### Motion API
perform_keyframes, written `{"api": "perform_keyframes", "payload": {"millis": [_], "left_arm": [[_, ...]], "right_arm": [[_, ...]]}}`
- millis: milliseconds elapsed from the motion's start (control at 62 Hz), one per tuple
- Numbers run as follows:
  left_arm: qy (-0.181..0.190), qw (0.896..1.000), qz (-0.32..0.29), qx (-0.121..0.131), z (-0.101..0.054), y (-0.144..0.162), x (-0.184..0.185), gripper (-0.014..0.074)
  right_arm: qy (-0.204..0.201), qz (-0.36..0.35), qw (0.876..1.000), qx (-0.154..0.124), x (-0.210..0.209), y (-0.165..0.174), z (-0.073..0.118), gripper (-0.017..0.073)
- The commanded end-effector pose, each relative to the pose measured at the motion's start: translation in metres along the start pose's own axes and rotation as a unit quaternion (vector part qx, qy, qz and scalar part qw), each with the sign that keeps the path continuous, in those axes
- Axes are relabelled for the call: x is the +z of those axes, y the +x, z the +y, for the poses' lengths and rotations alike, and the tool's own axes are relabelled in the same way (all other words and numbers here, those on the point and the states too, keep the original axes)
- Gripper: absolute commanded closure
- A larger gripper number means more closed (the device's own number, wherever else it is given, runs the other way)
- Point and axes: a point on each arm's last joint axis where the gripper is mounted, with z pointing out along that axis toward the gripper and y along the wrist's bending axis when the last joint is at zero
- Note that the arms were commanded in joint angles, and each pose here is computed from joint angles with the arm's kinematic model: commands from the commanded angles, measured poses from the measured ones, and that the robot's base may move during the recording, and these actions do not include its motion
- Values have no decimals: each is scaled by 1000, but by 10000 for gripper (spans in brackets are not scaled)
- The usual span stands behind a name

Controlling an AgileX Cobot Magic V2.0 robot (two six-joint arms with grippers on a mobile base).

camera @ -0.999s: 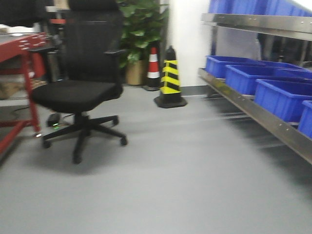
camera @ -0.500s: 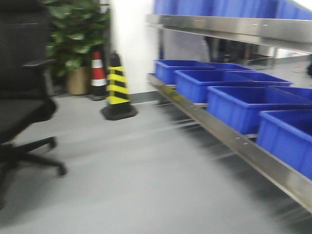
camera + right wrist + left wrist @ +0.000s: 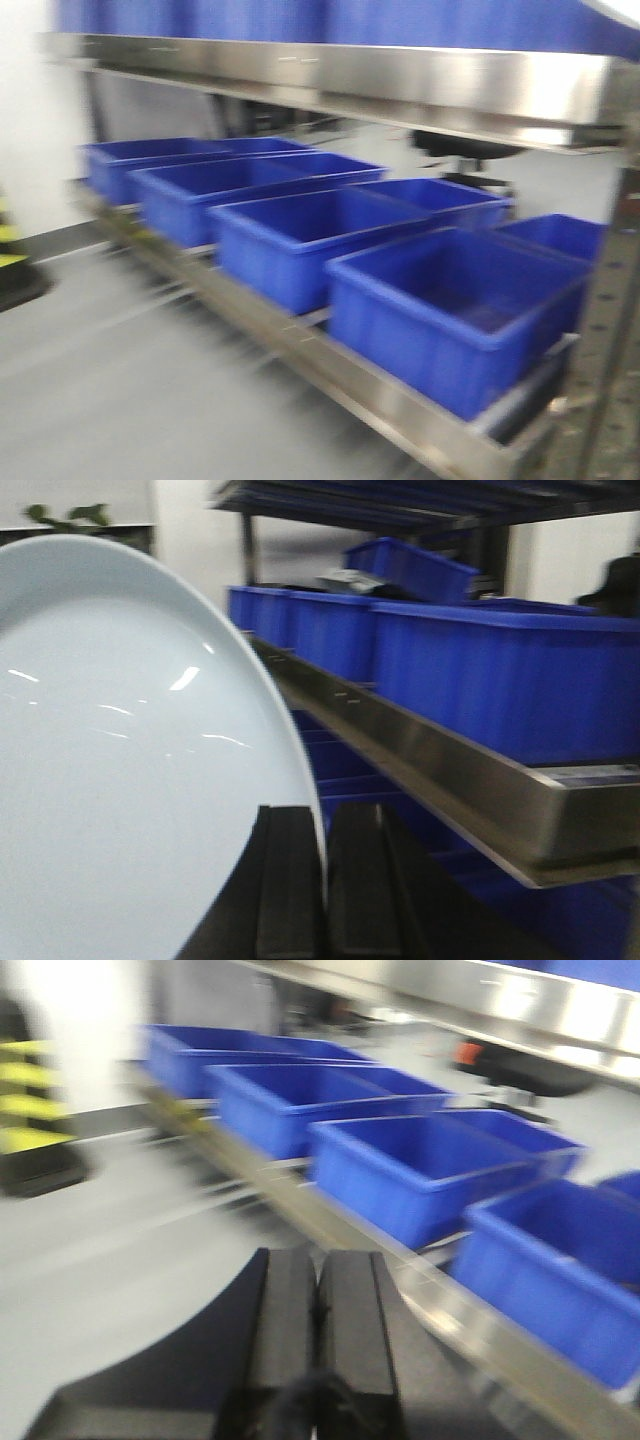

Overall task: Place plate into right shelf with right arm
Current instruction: 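Drive the base to the steel shelf holding the plate in the right gripper, then lower the plate into the blue bin and open the right gripper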

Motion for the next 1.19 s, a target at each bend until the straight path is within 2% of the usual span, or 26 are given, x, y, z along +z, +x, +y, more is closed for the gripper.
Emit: {"api": "perform_keyframes", "payload": {"millis": [0,1176], "left_arm": [[7,999,-40,-4,-1,-5,0,640],[7,999,-40,-4,-1,-5,0,640]], "right_arm": [[9,-59,998,-1,0,-19,-1,504],[9,-59,998,-1,0,-19,-1,504]]}}
